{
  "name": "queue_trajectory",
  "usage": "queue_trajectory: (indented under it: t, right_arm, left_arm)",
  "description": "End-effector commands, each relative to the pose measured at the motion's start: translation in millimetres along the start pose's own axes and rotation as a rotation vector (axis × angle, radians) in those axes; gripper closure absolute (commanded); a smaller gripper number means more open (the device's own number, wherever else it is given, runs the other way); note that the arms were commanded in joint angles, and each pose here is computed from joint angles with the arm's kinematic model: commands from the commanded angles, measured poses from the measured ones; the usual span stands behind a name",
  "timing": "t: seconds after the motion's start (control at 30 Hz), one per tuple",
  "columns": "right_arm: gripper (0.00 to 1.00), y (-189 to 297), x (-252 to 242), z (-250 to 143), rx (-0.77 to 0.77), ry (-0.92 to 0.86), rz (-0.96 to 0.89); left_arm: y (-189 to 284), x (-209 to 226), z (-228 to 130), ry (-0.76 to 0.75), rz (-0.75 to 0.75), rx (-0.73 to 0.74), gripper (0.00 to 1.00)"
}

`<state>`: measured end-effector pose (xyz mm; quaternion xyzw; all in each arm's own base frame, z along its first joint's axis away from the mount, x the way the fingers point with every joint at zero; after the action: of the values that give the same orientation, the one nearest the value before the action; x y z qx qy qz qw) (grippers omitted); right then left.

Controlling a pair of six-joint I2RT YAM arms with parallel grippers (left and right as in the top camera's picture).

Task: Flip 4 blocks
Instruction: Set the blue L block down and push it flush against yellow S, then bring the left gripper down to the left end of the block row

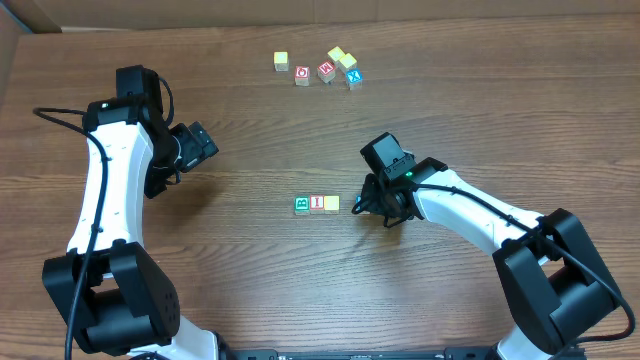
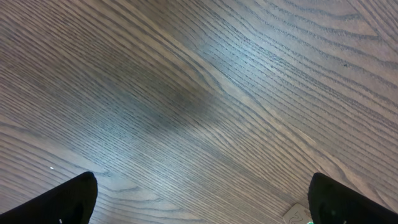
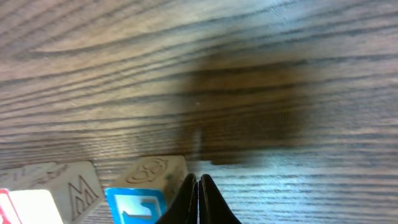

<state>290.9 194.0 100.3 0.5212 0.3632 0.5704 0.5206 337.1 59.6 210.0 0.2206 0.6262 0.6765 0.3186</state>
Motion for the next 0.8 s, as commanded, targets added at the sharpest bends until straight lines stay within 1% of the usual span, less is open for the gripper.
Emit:
queue_trajectory:
  t: [0.0, 0.37, 0.6, 0.77]
  right_arm:
    - [0.95, 4.5, 5.1, -2.9, -0.003, -0.001, 0.036]
    - [0.92, 4.2, 24.7, -12.2, -0.019, 0.031, 0.075]
    - [0.9, 4.7, 30.4, -9.4, -0.047, 0.048, 0.102]
    - [0.85, 5.0, 31.9, -6.9, -0.068, 0.099, 0.107]
  left_arm:
    - [10.8, -0.7, 3.0, -0.013, -0.017, -0.031, 0.0]
    - [10.8, -0.7, 3.0, -0.013, -0.017, -0.031, 0.0]
    - [10.8, -0.7, 3.0, -0.013, -0.017, -0.031, 0.0]
    - [10.8, -0.7, 3.0, -0.013, -0.017, -0.031, 0.0]
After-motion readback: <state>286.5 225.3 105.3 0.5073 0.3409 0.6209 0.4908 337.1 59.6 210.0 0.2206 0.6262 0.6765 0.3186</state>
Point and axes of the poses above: each gripper's point midway between its finger pads, its own y axis back along the fingers, its own x axis along the line the jaws close on, z = x × y, the point moved 9 cm from there along y, back along the fingers, and after that the axes turned 7 degrees about y, right-handed, at the moved point
